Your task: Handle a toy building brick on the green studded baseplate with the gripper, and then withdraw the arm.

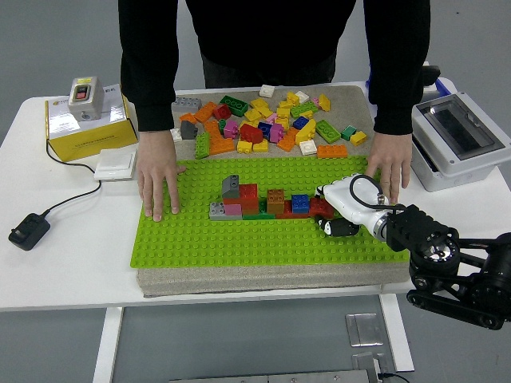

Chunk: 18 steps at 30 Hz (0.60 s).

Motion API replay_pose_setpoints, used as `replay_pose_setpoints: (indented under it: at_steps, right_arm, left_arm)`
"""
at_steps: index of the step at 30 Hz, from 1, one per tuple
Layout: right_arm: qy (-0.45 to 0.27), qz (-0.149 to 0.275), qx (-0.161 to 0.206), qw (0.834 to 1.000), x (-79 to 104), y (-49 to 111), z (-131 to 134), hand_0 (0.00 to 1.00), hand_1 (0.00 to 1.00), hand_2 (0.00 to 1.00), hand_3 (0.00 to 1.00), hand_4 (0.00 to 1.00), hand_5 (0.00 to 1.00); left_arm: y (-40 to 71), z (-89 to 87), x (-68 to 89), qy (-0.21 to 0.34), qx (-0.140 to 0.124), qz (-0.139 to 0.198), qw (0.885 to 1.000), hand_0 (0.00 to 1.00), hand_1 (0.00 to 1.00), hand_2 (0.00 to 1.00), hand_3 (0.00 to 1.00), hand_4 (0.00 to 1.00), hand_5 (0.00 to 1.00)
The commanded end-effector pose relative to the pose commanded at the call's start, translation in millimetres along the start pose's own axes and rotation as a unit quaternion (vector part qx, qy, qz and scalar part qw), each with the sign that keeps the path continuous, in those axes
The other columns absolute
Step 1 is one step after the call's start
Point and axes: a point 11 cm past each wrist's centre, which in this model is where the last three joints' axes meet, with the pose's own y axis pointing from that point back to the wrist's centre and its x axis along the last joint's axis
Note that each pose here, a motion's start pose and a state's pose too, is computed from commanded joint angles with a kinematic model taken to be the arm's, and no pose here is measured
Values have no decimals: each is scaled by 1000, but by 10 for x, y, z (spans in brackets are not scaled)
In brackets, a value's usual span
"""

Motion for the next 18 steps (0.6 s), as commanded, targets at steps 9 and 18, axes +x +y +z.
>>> replay_pose_setpoints:
  at_steps: [9, 18]
  right_arm:
    - [0, 0, 0, 1000, 3, -1, 5, 109, 173, 717, 848, 442, 388]
    - [-1, 1, 2, 1000, 15, -1, 8, 111, 172, 718, 854, 445, 385]
  left_arm:
    - [-1, -10, 22, 0, 1, 4, 1000, 706, 662, 580, 691, 314, 613]
    - [1, 3, 13, 0, -1, 5, 1000, 704, 656, 571, 659, 202, 638]
